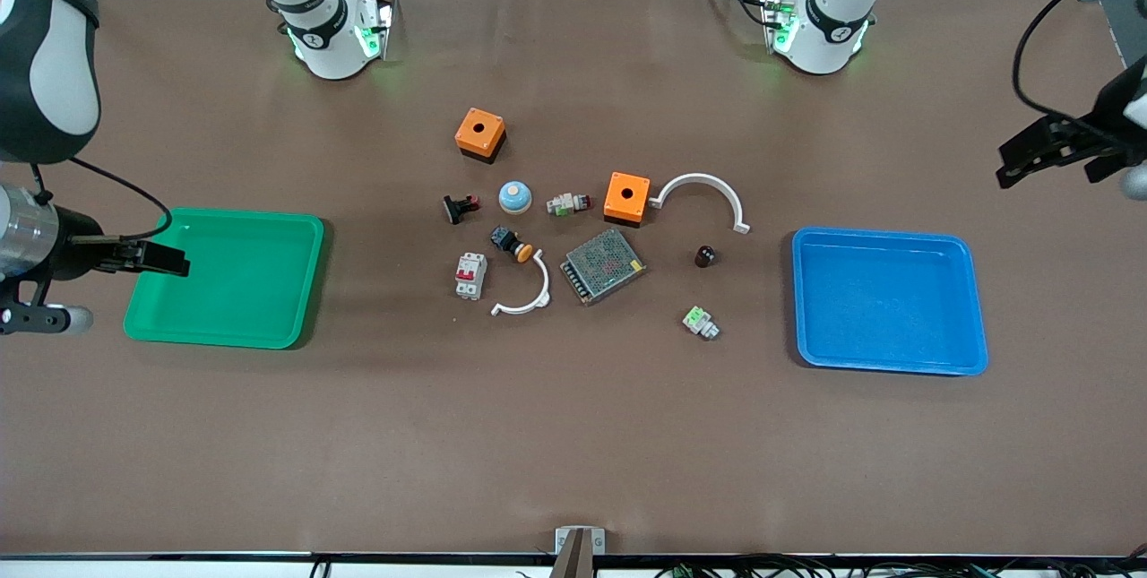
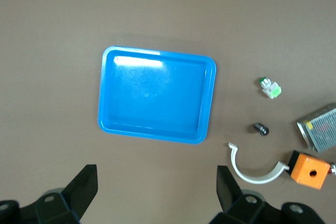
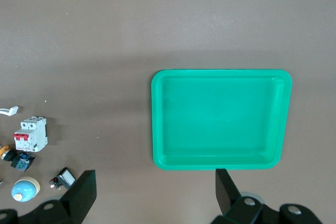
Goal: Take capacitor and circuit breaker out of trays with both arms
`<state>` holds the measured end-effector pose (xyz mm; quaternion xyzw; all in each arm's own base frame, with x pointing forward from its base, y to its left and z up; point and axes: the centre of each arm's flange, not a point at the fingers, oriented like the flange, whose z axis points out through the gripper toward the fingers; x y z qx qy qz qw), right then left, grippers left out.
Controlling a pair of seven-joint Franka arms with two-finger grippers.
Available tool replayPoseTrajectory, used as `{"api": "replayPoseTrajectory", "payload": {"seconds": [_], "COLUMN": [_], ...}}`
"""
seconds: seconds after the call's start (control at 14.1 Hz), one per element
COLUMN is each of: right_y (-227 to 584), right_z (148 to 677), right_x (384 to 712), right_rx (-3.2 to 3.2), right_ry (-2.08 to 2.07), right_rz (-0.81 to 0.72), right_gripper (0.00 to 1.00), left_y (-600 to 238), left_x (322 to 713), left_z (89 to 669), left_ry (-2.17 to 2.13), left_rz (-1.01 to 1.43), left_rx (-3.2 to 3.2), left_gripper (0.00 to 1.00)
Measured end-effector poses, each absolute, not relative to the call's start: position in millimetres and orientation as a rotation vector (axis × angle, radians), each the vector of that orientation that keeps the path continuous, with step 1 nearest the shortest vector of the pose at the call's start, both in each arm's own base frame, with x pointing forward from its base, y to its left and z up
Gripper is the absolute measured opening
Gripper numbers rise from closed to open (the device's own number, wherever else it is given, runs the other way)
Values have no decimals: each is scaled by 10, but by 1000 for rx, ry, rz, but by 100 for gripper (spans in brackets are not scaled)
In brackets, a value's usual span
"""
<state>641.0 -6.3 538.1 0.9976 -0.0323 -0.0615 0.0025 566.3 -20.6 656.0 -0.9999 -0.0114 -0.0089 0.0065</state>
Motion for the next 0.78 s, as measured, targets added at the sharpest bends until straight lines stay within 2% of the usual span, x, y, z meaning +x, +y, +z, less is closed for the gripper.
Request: {"api": "replayPoseTrajectory", "payload": {"seconds": [0.5,0.78], "right_y": [-117,-125], "right_z": [5451,5579], "right_x": [5691,5419], "right_rx": [3151,3158], "right_ry": [-107,-96], "right_rz": [-104,-81], "right_gripper": [100,100], "left_y": [-83,-85], "left_x": [5461,5436], "left_z": [6594,6583], "left_ry": [-36,-36], "left_rz": [-16,-12], "left_rx": [-3135,-3134], "left_gripper": [100,100]}}
